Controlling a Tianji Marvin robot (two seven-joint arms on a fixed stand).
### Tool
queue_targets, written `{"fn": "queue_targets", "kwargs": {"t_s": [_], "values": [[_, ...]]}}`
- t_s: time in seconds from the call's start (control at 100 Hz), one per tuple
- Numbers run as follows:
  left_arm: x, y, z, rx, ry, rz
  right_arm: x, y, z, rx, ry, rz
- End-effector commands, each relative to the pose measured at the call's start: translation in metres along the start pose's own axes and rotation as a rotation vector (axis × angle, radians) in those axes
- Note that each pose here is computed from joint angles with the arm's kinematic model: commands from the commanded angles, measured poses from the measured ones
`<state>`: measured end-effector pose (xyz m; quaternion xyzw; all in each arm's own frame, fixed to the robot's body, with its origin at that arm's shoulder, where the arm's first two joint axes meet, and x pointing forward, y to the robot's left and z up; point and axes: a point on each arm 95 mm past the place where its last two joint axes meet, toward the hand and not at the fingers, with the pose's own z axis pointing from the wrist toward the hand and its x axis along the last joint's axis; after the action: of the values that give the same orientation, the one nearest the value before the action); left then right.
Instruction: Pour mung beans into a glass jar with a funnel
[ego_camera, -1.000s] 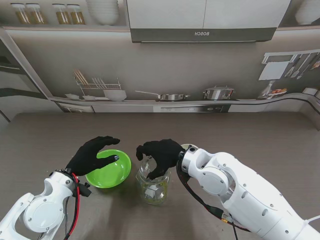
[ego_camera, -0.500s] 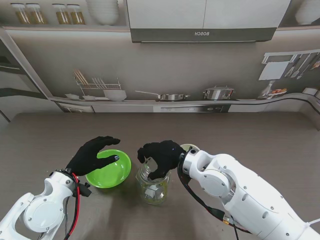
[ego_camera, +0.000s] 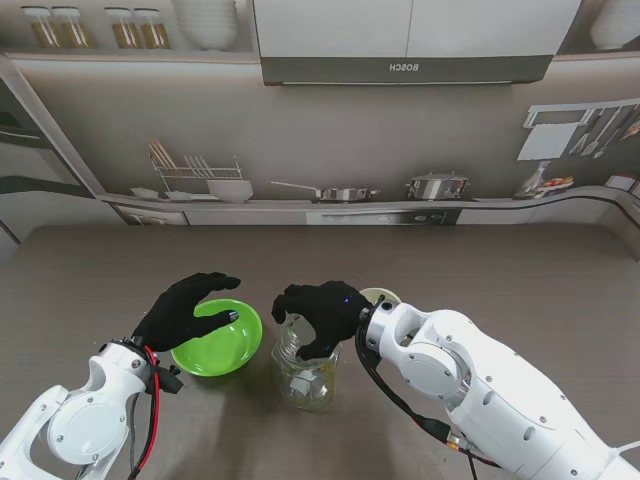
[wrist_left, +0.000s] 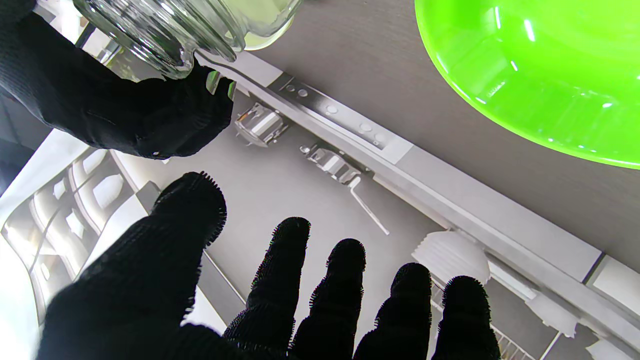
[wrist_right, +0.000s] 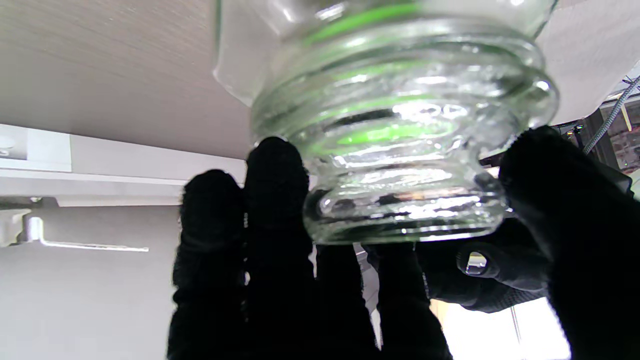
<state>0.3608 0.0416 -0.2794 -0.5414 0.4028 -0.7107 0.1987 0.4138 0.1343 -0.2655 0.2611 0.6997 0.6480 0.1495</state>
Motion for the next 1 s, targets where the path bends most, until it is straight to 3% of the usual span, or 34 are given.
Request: {"fn": "queue_targets", "kwargs": {"t_s": [0.0, 0.6, 0.99], "values": [[0.002, 0.002, 0.0, -0.016, 0.002, -0.004, 0.002, -0.014, -0.002, 0.044, 0.003, 0.007], [0.002, 0.002, 0.0, -0.02, 0.002, -0.005, -0.001, -0.01, -0.007, 0.055, 0.009, 0.023], [0.002, 0.004, 0.001, -0.026, 0.004, -0.006, -0.015, 0.009, -0.016, -0.034, -0.1, 0.143]]}}
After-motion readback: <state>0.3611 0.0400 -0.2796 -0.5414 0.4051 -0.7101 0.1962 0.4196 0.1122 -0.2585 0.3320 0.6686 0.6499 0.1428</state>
